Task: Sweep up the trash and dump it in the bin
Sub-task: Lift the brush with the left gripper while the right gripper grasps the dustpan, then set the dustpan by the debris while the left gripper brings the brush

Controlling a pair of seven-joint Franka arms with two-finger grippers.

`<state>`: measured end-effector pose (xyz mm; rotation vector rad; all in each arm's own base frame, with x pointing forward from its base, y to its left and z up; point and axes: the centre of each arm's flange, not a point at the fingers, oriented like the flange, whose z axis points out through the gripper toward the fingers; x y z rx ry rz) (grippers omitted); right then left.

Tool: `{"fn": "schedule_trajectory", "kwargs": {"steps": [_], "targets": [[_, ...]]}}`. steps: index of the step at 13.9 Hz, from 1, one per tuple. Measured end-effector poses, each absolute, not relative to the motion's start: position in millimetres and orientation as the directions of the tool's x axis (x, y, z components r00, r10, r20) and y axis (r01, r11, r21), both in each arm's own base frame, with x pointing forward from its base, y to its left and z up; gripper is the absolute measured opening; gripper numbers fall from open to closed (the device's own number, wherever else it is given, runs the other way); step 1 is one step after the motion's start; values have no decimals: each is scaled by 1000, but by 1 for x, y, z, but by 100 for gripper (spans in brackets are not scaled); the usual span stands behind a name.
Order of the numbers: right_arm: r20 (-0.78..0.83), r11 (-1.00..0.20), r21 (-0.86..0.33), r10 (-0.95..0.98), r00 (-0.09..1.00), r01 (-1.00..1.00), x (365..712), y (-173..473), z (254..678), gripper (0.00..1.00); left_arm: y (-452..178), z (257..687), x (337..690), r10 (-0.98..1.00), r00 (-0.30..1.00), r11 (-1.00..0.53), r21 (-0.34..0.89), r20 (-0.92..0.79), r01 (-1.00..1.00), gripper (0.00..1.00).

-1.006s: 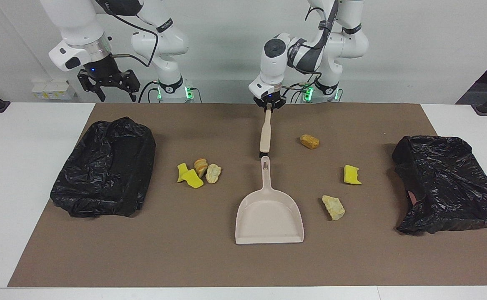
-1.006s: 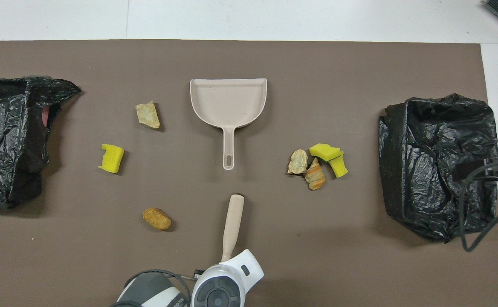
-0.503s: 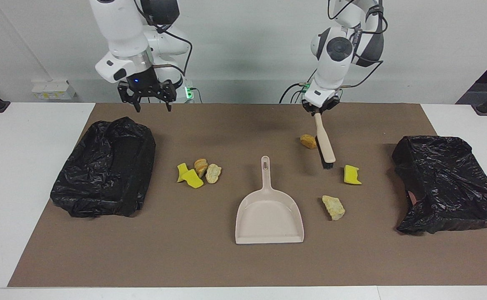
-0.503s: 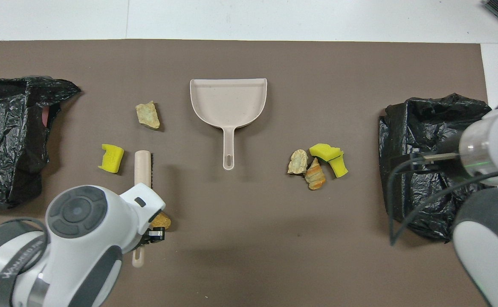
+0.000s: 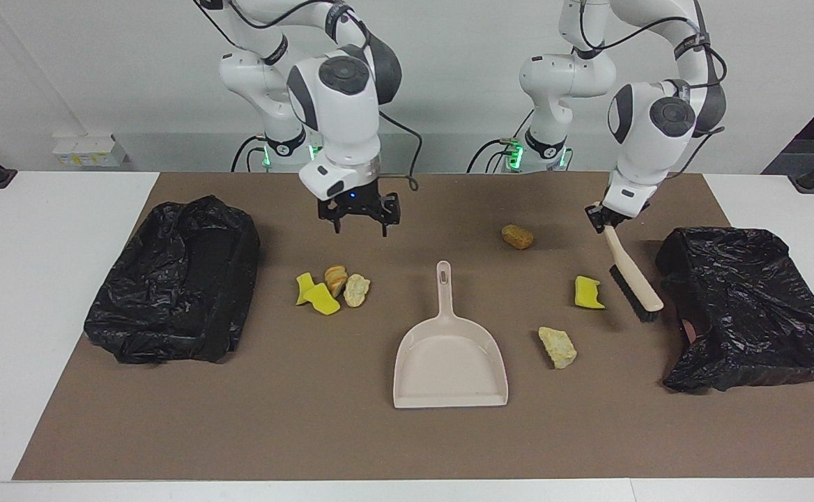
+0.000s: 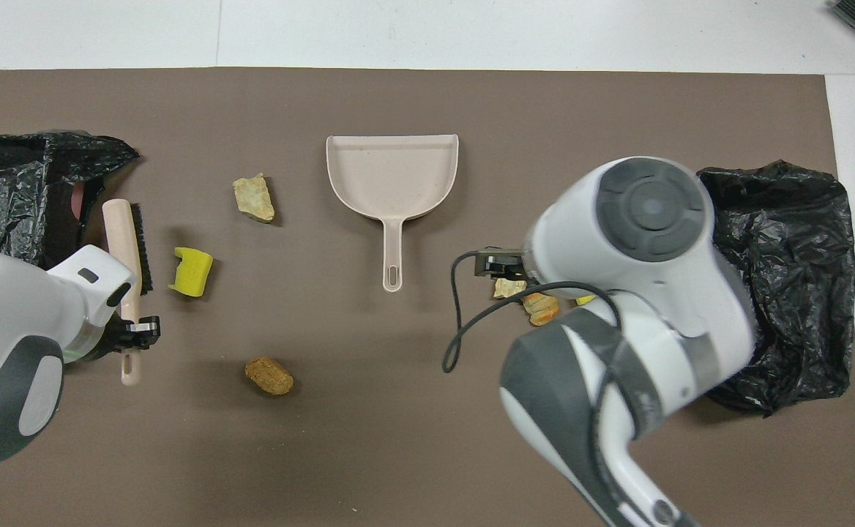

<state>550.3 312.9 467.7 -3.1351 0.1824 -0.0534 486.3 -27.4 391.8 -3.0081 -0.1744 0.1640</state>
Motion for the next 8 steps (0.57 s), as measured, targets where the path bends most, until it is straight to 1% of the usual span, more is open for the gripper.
{"fn": "schedule_trajectory", "kwargs": {"steps": [3, 5, 8], "targets": [[51, -988, -65, -142, 989, -138, 566, 355, 440, 100, -28, 364, 490, 25, 988, -992, -125, -151, 6, 27], [67, -981, -80, -182, 981, -176, 574, 376, 417, 100, -34, 359, 487, -87, 981, -988, -109, -172, -107, 27], [78, -985, -76, -161, 984, -155, 579, 402, 380, 100, -57, 353, 477, -222, 954, -966, -89, -199, -243, 27]]}}
